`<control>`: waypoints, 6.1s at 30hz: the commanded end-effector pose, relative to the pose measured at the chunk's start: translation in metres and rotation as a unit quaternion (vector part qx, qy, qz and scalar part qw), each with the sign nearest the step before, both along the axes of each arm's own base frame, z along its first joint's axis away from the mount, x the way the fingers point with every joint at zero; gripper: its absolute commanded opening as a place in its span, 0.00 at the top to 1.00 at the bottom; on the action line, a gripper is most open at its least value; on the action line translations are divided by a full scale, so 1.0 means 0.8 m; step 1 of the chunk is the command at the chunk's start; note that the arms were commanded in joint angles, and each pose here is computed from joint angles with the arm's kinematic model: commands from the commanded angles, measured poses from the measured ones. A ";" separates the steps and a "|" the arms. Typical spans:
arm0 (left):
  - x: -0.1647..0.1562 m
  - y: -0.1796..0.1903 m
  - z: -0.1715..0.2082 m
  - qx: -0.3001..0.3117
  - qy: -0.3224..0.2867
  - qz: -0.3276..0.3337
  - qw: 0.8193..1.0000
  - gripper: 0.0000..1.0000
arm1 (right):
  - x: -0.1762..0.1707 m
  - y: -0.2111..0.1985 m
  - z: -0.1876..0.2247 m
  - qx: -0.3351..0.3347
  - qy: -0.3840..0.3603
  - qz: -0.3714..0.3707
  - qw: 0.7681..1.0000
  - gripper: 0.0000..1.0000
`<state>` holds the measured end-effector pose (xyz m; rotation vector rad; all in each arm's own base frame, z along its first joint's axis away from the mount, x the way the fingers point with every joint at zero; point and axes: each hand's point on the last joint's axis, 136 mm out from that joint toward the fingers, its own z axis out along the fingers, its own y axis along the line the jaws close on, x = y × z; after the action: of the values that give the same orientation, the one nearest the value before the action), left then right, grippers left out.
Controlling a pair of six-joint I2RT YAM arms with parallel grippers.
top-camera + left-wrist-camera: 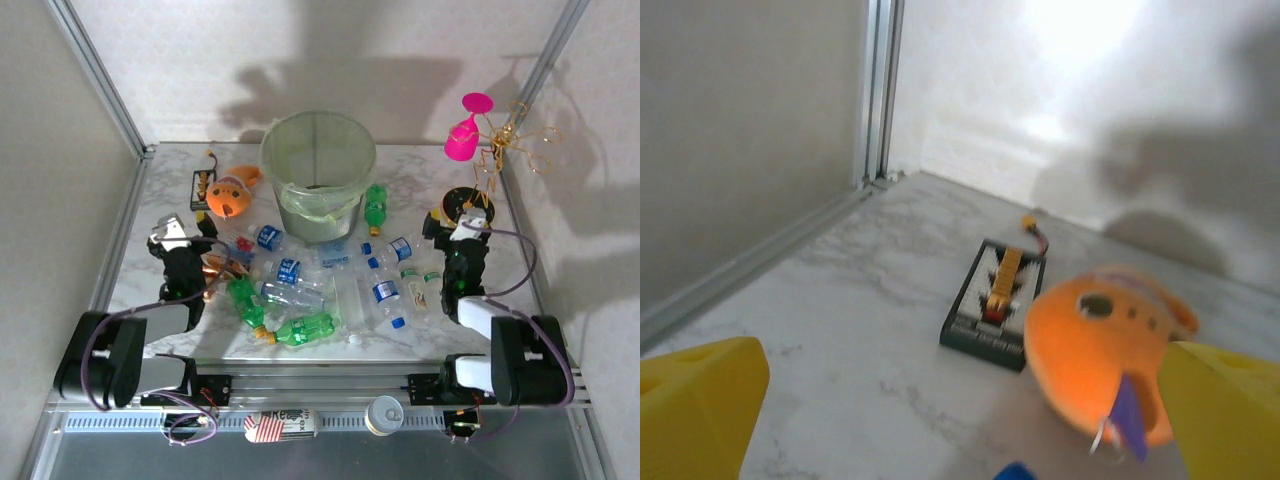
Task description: Put the plastic bottles in the bin
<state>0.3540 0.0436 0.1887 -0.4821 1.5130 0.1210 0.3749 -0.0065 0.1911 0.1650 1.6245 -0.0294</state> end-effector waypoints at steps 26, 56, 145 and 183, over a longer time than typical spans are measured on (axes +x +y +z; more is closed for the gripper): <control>-0.018 -0.193 0.022 -0.292 -0.001 -0.242 0.925 0.01 | -0.145 0.028 -0.115 0.146 0.458 -0.081 0.873 0.16; -0.028 -0.169 0.006 -0.239 0.011 -0.198 0.951 0.00 | -0.092 -0.027 -0.174 0.144 0.492 -0.141 0.847 0.24; -0.094 -0.045 -0.007 -0.283 -0.008 -0.059 0.957 0.00 | 0.144 0.470 0.167 0.052 0.164 0.357 0.918 0.45; -0.102 -0.010 0.023 -0.289 0.115 0.077 0.947 0.01 | -0.046 0.225 0.132 0.021 0.112 0.180 0.977 0.01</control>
<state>0.2823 0.0224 0.2080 -1.0235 1.7402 -0.2303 0.3398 0.1911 0.2845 -0.2188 1.9328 0.2963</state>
